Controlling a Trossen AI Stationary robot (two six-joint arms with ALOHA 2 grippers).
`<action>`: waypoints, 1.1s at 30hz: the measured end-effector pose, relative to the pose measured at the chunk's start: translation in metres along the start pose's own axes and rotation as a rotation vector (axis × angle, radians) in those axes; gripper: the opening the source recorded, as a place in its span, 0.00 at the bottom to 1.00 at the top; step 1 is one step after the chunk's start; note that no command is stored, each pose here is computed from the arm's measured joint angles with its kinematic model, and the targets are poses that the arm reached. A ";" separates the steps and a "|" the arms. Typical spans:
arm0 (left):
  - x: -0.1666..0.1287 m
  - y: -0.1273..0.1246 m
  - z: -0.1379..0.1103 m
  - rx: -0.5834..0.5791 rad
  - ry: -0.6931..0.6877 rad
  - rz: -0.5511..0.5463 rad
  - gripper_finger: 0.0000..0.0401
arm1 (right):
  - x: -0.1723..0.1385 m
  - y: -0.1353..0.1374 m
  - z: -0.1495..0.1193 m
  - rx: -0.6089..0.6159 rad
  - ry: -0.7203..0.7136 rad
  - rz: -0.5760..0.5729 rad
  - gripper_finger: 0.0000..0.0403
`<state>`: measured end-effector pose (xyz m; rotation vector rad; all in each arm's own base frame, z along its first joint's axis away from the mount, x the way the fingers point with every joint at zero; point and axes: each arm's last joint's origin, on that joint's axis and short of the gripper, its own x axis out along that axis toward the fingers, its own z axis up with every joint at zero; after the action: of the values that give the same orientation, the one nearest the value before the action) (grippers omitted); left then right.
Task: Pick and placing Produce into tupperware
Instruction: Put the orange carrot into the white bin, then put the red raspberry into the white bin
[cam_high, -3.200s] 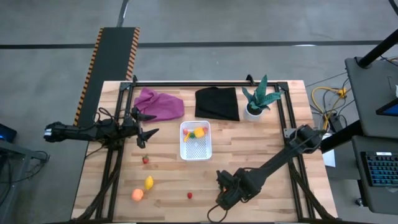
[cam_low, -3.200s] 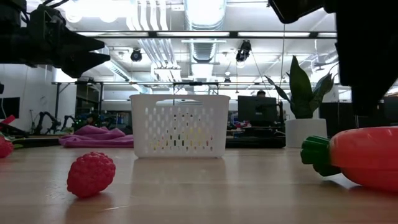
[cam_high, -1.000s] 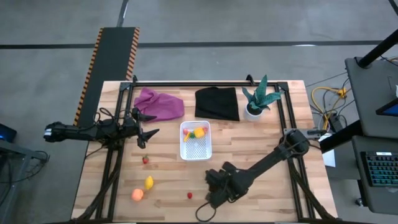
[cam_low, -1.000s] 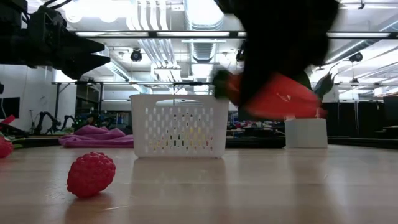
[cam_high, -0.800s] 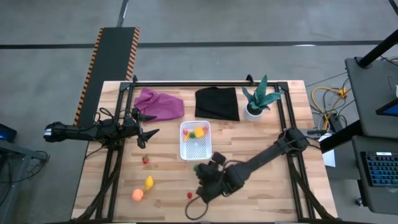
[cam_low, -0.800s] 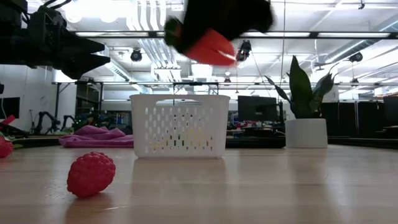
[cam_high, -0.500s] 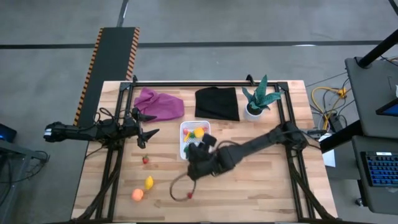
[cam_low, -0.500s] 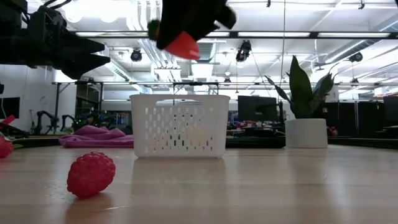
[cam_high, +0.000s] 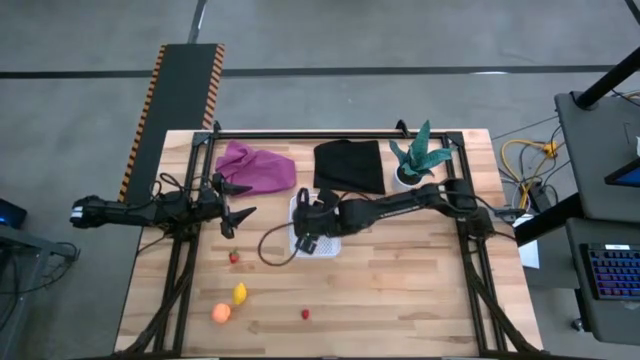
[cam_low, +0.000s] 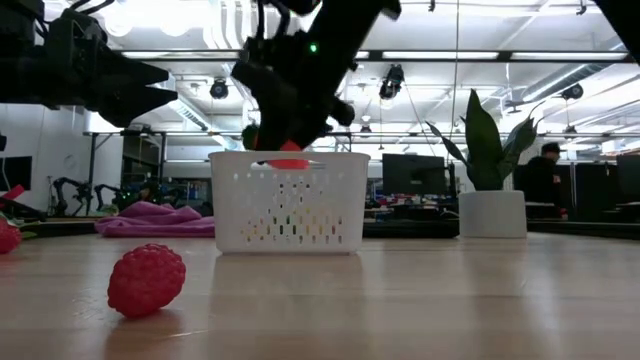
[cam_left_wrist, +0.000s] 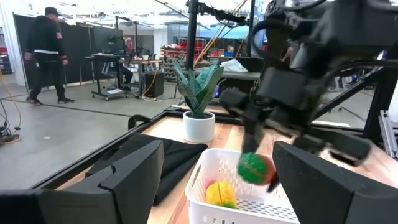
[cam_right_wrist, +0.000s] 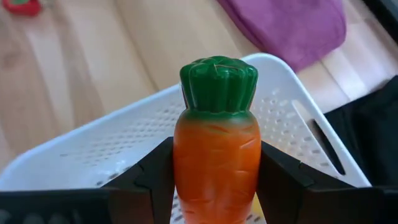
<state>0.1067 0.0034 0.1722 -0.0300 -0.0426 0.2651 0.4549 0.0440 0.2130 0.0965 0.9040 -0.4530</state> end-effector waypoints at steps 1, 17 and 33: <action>0.000 0.000 0.000 0.000 0.001 0.000 0.72 | 0.003 -0.004 0.000 0.009 0.000 -0.002 0.42; 0.000 0.000 0.000 0.002 0.001 0.000 0.72 | 0.033 -0.033 -0.006 0.134 0.052 0.093 0.45; 0.000 0.000 -0.001 0.004 0.009 0.000 0.72 | 0.011 -0.022 0.001 0.089 0.025 0.261 0.74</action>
<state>0.1068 0.0034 0.1713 -0.0268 -0.0334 0.2652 0.4522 0.0201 0.2069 0.2985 0.8811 -0.2493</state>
